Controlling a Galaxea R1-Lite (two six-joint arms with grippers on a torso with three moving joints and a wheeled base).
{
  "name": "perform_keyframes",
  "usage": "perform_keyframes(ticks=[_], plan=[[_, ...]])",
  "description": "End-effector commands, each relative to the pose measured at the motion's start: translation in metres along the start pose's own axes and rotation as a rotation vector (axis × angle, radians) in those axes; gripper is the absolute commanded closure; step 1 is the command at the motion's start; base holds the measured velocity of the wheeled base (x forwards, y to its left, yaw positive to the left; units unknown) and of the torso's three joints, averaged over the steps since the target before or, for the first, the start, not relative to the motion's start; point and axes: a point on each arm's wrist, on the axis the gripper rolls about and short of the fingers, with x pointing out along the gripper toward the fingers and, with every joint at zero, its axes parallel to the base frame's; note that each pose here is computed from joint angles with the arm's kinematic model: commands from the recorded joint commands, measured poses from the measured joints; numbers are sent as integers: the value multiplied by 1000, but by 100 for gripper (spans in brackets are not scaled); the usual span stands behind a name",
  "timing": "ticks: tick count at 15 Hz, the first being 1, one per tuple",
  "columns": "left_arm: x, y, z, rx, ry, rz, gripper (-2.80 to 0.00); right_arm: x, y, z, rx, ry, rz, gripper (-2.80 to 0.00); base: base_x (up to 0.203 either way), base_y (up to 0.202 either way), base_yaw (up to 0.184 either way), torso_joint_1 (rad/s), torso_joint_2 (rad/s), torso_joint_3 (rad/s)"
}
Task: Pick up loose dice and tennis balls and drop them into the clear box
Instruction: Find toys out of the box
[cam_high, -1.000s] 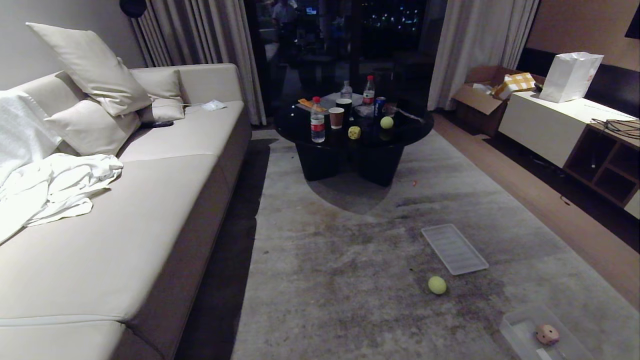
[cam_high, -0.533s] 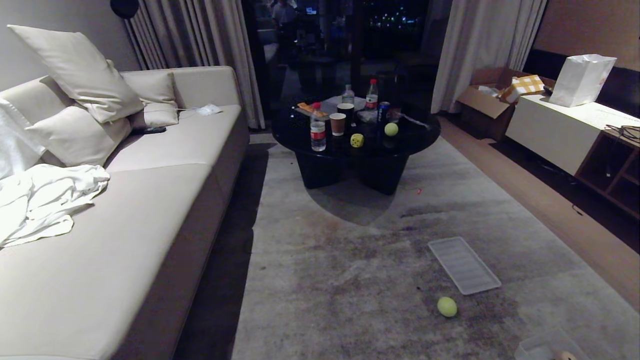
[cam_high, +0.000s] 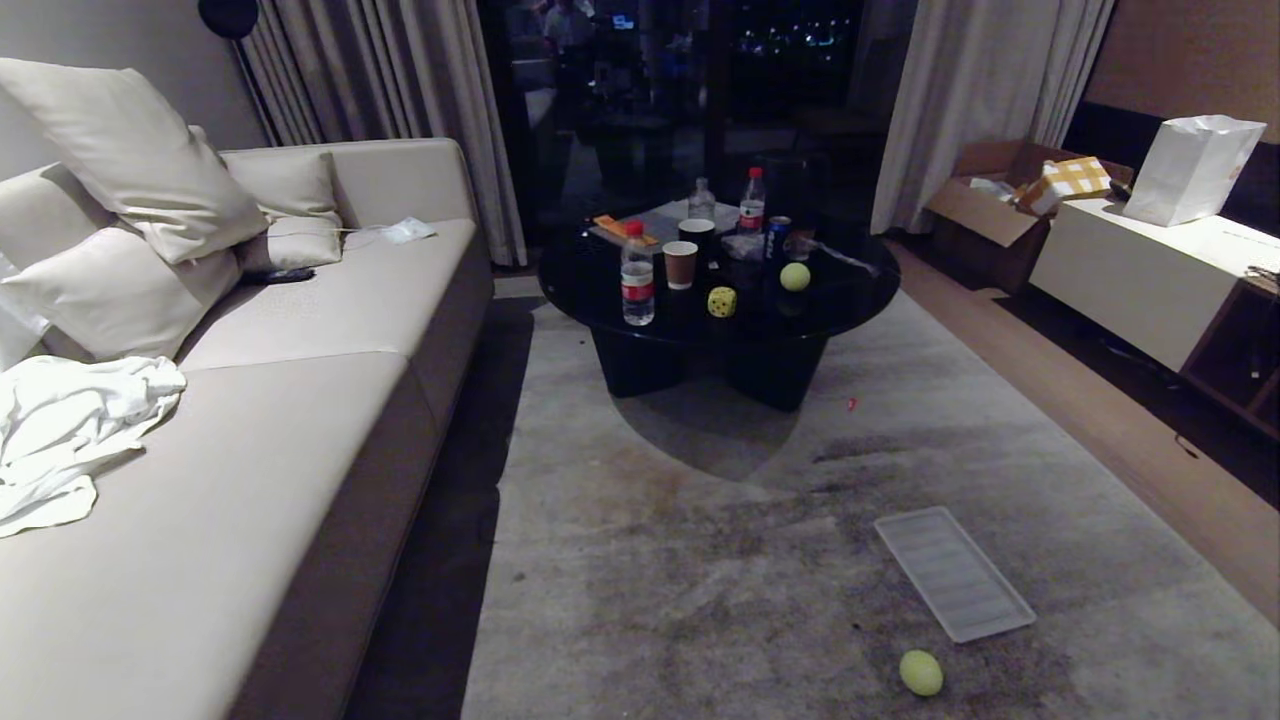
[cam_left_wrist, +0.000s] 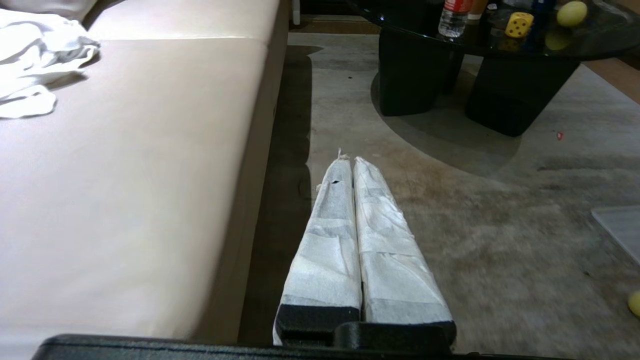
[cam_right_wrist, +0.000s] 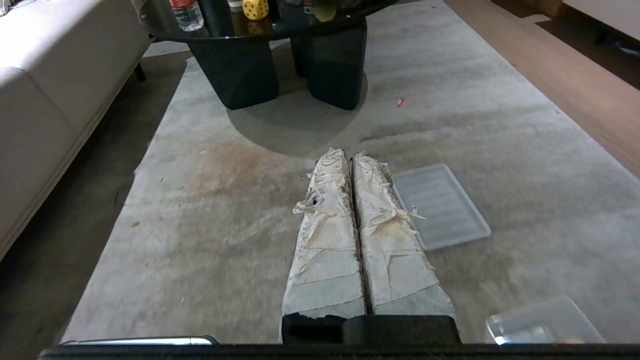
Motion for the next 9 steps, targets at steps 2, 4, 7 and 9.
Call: perform_keyframes(ticks=[2, 4, 7, 9], plan=[[0, 0, 0, 1, 3, 0, 0, 1, 0, -2, -1, 8, 0, 0, 184, 0, -2, 2, -4, 2], [0, 0, 0, 5, 3, -1, 0, 1, 0, -2, 0, 8, 0, 0, 182, 0, -1, -1, 6, 0], [0, 0, 0, 5, 3, -1, 0, 1, 0, -2, 0, 8, 0, 0, 66, 0, 1, 0, 2, -1], [0, 0, 0, 6, 3, -3, 0, 1, 0, -2, -1, 8, 0, 0, 0, 0, 0, 0, 0, 0]])
